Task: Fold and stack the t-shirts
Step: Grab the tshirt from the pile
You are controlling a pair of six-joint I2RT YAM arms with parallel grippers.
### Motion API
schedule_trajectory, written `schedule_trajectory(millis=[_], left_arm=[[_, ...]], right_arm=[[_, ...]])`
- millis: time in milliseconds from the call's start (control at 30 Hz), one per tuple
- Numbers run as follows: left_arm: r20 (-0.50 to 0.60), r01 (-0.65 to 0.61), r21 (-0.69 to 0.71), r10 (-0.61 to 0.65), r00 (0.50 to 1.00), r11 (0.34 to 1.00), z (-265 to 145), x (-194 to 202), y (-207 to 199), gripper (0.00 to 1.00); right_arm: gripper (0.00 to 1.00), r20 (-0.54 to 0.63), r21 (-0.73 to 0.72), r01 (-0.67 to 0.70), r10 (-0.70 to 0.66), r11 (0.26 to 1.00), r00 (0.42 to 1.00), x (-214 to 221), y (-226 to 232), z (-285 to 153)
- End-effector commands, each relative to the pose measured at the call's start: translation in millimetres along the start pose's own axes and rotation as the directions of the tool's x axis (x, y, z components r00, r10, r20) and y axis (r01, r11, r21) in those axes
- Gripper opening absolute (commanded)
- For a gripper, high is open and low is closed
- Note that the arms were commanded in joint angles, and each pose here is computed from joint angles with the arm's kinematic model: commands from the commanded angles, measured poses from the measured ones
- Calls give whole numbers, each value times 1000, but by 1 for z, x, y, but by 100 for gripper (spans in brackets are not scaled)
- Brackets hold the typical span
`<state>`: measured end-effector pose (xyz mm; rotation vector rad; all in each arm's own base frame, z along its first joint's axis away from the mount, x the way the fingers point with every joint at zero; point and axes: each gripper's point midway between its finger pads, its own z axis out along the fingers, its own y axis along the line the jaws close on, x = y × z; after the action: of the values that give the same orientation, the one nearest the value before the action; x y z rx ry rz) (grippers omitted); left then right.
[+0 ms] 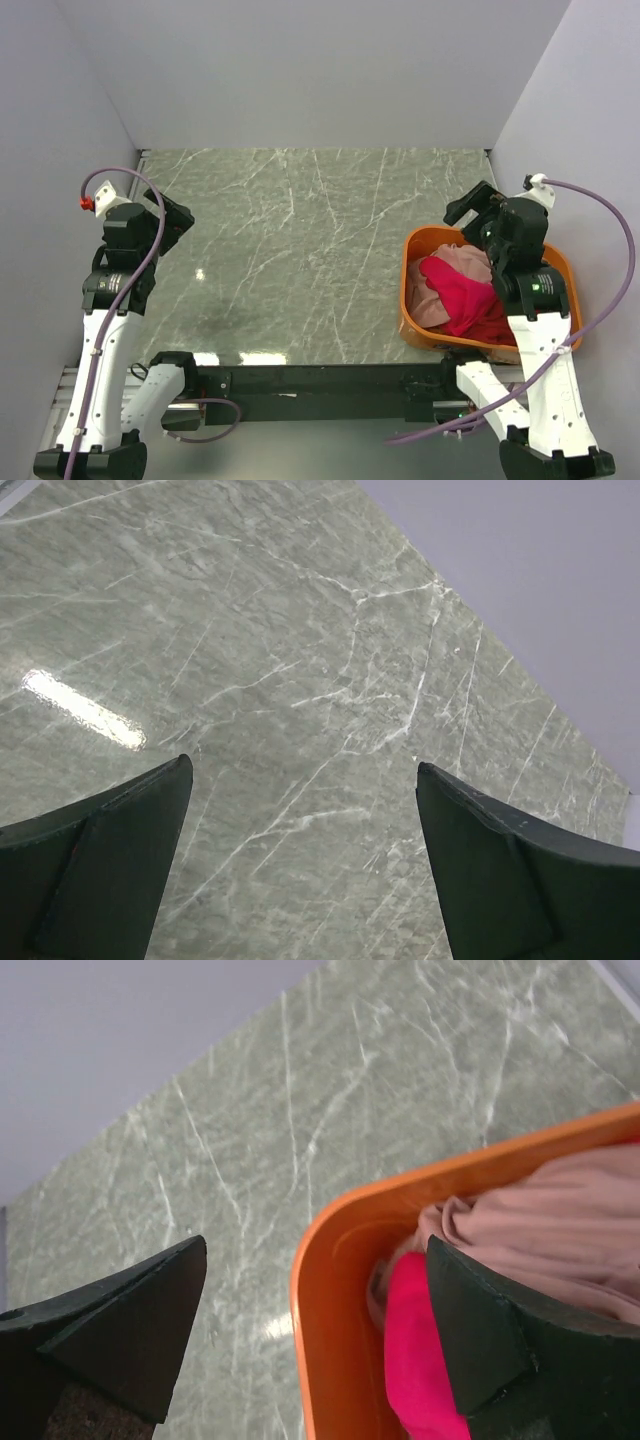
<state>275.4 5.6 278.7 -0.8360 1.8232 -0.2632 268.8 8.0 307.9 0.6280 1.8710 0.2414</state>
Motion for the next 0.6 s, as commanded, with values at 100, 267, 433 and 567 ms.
schedule_trajectory(millis=[100,267,433,567], left_arm=[[18,-11,22,11,1000,1000,-1,-5,-4,100],[-38,-15,38,17,999,999,7,12,-3,100],[-95,-26,56,32,995,998,14,23,-7,99],[-106,-19,40,24,994,999,16,28,-3,99]], right_arm=[[96,-179,91,-15,31,996,983,28,-13,-13],[96,-420,175,25,52,984,906,84,-37,-38],[96,-512,169,68,29,983,859,106,-46,-59],[96,-571,243,137,28,960,821,127,-68,-75]])
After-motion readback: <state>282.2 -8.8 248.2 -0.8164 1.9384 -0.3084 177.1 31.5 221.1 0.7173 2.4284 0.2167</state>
